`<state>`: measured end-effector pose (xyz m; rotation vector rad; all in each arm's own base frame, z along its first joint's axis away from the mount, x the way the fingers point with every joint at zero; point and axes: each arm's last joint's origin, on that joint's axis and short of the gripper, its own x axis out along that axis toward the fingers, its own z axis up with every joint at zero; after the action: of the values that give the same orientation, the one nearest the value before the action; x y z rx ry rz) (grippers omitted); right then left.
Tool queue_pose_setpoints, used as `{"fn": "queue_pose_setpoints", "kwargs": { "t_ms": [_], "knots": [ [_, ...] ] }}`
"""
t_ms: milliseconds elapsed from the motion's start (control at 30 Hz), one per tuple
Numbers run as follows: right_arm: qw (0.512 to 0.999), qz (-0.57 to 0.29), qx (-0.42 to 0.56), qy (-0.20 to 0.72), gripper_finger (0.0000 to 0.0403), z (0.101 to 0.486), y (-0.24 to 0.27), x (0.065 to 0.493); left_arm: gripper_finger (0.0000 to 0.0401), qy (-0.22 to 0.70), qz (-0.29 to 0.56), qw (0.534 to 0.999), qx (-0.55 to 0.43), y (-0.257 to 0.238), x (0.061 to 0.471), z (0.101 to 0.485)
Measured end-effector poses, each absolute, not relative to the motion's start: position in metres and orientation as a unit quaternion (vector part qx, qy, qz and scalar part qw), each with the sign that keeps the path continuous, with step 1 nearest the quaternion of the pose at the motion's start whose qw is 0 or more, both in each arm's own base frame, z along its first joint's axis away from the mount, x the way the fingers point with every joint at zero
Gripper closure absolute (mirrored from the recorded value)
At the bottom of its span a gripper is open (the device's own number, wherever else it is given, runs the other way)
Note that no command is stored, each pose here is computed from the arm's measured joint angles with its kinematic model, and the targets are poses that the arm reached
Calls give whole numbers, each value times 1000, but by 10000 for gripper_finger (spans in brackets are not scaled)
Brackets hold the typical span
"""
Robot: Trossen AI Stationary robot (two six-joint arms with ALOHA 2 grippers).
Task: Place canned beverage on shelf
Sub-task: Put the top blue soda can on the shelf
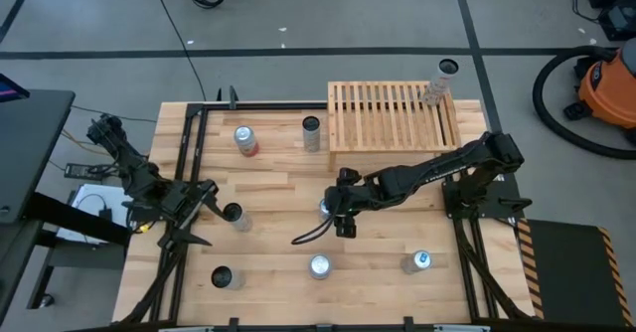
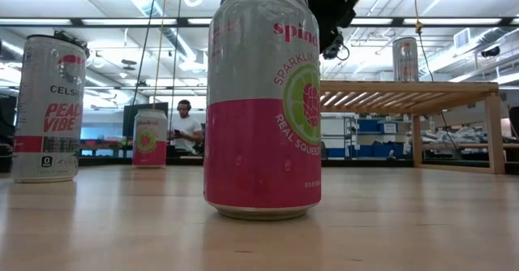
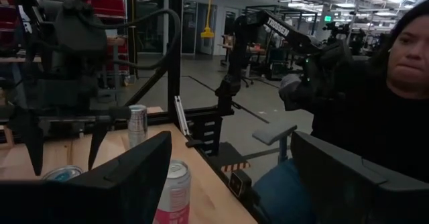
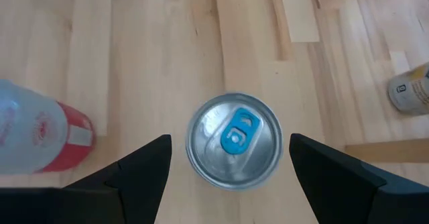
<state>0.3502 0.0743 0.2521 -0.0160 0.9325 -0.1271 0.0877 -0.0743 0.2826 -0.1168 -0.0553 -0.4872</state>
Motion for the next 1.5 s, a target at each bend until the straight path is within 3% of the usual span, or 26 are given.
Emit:
{"fn": "queue_pose_setpoints", "kwargs": {
  "t_ms": [1033, 1400, 1500],
  "knots": [
    [895, -79, 22, 439, 93, 225, 70, 357, 86, -33, -241, 969, -50, -74, 88, 283],
    [895, -88, 23, 437, 155, 228, 70, 355, 86, -38, -240, 969, -41, -74, 88, 284],
    [895, -88, 24, 437, 156, 228, 70, 355, 86, -38, -240, 969, -41, -74, 88, 284]
  ]
}}
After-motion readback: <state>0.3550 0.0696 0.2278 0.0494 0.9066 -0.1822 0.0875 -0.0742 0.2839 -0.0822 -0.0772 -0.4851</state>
